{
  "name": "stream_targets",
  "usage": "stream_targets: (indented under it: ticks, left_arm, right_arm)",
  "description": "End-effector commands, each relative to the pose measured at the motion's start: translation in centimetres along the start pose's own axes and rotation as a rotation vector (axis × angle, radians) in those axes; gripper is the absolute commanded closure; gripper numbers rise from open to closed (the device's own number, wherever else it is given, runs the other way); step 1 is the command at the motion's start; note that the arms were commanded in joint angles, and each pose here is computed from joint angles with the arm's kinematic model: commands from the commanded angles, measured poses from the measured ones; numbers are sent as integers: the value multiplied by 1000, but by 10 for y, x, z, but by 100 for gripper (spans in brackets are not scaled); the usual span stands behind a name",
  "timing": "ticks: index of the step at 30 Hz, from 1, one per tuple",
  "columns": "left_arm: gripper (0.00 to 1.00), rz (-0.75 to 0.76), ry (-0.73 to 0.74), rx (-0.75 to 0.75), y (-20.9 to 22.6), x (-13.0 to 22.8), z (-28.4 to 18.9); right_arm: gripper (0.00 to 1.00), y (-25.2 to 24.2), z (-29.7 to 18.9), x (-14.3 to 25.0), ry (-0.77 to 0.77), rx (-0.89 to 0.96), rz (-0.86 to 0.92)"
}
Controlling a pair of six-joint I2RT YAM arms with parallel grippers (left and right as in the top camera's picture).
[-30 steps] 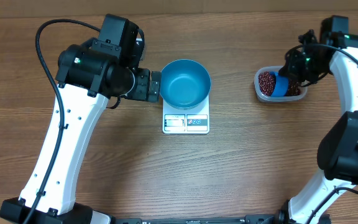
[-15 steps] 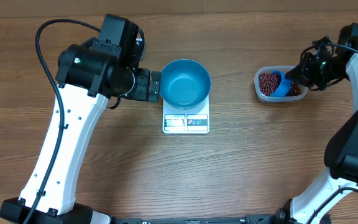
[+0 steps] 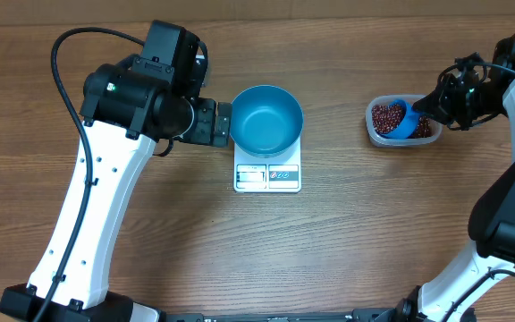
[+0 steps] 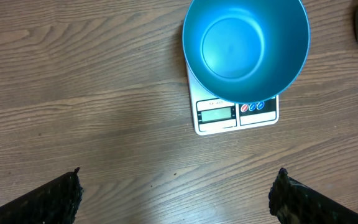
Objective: Scoop item into bowl and weigh 150g on scale
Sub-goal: 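Drag the scoop through the beans and tilt it upward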
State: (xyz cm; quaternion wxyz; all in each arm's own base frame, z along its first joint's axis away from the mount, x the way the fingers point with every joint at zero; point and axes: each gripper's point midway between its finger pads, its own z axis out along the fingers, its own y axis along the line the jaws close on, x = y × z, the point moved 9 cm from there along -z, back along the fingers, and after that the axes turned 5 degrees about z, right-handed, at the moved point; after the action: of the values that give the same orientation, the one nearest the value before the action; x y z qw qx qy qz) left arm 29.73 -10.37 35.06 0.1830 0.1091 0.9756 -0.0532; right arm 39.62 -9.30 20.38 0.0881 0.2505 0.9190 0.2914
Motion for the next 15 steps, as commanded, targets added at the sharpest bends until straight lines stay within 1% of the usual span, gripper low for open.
stream_targets:
  ticks: [1,4,15]
  left_arm:
    - [1,20,-30,-7,2,0,-8]
    - [0,20,-30,-7,2,0,-8]
    - [0,20,-30,-7,2,0,-8]
  right_arm:
    - [96,-2,-3,-1,6,-60,21]
    - [96,-7,-9,-3,-1,-90,41]
    - [96,-23,-19,-5,-15,-87,85]
